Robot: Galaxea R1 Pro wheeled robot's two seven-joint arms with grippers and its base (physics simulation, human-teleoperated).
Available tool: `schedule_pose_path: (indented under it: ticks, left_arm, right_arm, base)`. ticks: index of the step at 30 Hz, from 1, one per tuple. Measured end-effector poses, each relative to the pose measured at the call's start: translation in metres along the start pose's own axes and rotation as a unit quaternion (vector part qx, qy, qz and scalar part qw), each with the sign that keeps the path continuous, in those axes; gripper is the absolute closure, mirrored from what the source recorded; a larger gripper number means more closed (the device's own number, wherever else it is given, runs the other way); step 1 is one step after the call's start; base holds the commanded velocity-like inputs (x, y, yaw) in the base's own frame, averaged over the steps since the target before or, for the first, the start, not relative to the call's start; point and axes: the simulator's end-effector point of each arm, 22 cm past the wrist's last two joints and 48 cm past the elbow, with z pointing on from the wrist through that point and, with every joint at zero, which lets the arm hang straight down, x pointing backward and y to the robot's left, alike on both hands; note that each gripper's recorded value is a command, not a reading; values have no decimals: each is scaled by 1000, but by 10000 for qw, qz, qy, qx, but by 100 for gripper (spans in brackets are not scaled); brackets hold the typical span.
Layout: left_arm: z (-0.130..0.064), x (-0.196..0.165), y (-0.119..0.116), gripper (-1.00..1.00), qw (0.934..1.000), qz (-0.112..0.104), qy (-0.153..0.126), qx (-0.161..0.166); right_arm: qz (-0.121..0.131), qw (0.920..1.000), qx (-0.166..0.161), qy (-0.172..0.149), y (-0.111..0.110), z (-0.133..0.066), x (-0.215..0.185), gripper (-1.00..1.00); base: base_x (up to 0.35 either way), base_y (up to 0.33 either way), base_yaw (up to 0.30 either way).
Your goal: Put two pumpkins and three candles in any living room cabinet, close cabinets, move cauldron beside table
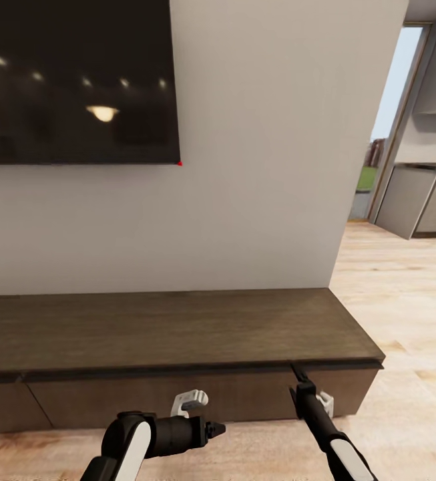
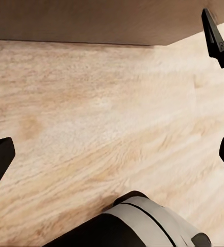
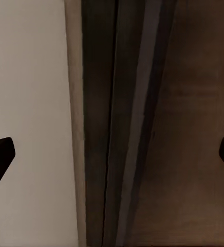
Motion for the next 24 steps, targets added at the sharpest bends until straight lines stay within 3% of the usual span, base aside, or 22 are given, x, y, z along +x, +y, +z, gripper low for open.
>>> schedule_pose_path:
  ticks: [15, 24]
  left_arm:
    - [13, 11, 9, -100, 9998, -107, 193, -18]
    - [13, 11, 9, -100, 9997, -113, 193, -18]
  right_arm:
    - [62, 9997, 256, -9, -29, -1, 0, -100]
    - [64, 9997, 255, -9, -29, -1, 0, -100]
  base:
    - [0, 0, 0]
    - [11, 9, 0]
